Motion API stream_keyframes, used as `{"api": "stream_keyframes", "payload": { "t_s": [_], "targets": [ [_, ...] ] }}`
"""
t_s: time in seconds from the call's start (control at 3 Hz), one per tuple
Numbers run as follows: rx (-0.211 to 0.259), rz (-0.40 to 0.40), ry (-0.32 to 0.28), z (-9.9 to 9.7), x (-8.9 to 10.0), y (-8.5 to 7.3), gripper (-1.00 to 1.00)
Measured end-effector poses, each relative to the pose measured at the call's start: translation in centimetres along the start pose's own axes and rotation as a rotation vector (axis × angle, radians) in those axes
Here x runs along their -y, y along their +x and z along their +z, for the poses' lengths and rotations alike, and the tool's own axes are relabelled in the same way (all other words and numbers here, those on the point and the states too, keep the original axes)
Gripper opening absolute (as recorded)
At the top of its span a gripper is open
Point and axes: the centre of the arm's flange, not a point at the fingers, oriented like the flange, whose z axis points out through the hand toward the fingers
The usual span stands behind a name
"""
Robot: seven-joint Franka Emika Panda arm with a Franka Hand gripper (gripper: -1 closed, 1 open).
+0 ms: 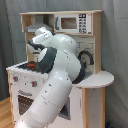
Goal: Play with the kitchen
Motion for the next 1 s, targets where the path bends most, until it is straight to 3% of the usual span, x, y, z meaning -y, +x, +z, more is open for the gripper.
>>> {"api": "stream_keyframes", "payload": {
  "t_s": [0.33, 0.67, 1.0],
  "targets": [
    [0.052, 0.01, -0.04, -1.0, -1.1, -0.9, -1.0],
    [0.002, -0.06, -0.029, -4.8, 4.1, -2.8, -1.0],
    [-0.066, -0.113, 0.016, -6.4, 8.1, -3.0, -1.0]
  ]
}}
